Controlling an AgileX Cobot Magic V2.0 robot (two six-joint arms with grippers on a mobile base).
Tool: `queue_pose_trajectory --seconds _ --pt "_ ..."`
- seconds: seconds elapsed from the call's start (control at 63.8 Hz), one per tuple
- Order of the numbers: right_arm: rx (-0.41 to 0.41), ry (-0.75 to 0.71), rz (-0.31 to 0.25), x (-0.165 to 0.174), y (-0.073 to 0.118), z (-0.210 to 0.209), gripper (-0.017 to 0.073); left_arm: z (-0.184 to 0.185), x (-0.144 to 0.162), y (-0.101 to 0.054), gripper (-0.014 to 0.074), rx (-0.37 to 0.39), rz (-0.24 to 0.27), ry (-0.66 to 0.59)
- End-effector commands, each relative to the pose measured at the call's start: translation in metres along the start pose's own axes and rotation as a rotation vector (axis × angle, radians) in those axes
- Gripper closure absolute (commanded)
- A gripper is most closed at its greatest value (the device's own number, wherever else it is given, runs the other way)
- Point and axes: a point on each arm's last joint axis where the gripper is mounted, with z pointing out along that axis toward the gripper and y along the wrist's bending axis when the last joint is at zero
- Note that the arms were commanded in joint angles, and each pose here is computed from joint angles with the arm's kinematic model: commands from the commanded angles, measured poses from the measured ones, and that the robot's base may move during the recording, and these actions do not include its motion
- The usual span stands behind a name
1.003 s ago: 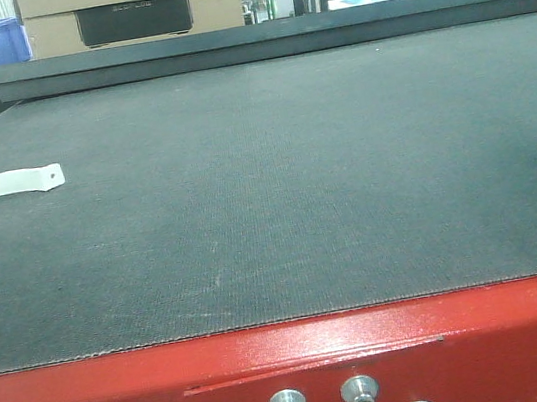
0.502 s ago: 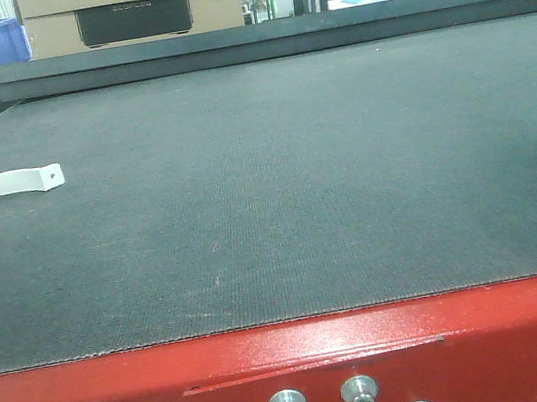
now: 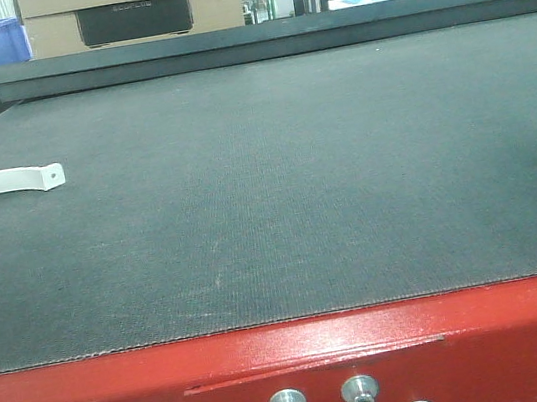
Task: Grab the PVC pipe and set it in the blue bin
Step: 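Close the left gripper on the edge of its white pipe arc, then lift both held white arcs up off the table surface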
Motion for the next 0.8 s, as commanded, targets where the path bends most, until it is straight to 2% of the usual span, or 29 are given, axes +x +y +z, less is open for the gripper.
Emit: queue_pose_trajectory --seconds 0.0,0.204,0.392,0.502,0.564,0.627,0.784 --pt "0.001 -0.041 -0.012 -0.004 0.001 -0.004 0.0727 -0.002 -0.005 0.001 0.0704 -0.002 0.0 -0.029" --pt "0.005 -0.071 -0.042 -0.006 0.001 -0.005 0.0727 -0.007 -0.005 0.001 0.0704 -0.002 0.0 -0.018" --pt "0.01 -0.145 -0.045 -0.01 0.001 -0.013 0.0727 -0.026 -0.013 0.002 0.0704 -0.006 -0.001 -0.069" --pt "0.012 -0.194 -0.059 -0.009 0.003 -0.023 0.0727 -0.043 -0.019 0.002 0.0704 -0.009 -0.003 -0.109" --pt "0.013 -0.226 -0.069 -0.008 0.004 -0.031 0.0727 -0.055 -0.021 0.001 0.0704 0.004 -0.036 -0.118" --pt "0.014 -0.263 -0.072 -0.007 0.006 -0.039 0.0727 -0.068 -0.023 0.001 0.0704 0.01 -0.047 -0.133" --pt "0.015 -0.33 -0.08 -0.004 0.008 -0.056 0.0727 -0.103 -0.026 0.002 0.0704 0.003 -0.043 -0.209"
